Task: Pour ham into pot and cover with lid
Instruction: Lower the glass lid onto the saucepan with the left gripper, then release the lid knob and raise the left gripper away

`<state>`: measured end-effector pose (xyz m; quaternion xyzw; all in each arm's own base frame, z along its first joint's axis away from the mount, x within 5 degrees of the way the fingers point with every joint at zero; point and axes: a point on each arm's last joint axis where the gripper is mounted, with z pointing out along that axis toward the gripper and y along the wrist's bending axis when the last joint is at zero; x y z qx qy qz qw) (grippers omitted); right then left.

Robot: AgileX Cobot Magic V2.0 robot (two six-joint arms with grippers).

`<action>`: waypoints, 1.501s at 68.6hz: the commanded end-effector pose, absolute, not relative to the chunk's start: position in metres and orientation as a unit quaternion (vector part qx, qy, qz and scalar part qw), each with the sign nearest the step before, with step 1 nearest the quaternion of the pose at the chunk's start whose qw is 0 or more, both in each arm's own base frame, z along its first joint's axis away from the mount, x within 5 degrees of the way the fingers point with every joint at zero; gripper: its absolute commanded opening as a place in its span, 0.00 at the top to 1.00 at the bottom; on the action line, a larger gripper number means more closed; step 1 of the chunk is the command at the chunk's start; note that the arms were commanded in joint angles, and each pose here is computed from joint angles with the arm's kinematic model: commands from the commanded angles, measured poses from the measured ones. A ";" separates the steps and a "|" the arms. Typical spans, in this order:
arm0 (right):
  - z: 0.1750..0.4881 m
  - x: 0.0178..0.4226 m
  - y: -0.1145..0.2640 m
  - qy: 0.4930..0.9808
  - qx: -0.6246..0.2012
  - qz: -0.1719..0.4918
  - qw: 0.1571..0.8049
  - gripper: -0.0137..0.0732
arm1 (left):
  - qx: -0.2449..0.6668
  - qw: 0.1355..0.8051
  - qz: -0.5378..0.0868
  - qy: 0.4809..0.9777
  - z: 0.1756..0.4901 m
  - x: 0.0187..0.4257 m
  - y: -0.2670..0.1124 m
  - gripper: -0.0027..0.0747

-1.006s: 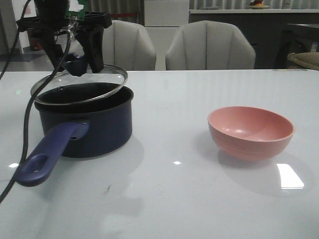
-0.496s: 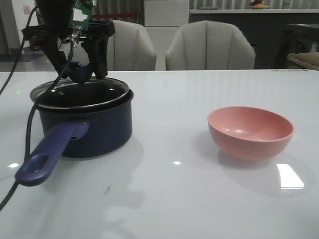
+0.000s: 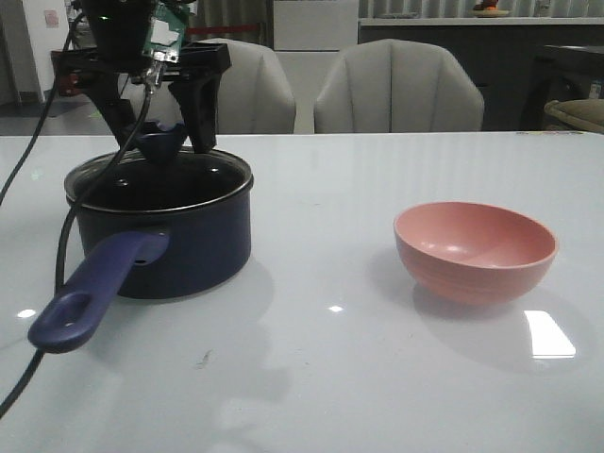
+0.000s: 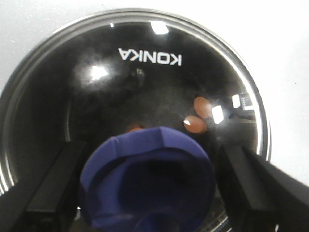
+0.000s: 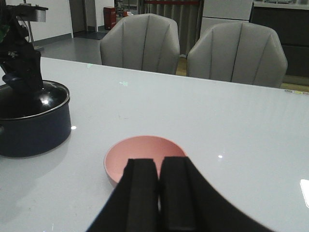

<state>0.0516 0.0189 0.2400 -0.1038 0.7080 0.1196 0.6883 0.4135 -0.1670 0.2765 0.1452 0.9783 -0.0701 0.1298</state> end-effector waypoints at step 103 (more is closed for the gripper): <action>0.255 0.051 0.017 0.677 -0.096 0.116 0.721 0.65 | 0.145 0.477 -0.105 0.860 0.399 0.192 -0.076 0.25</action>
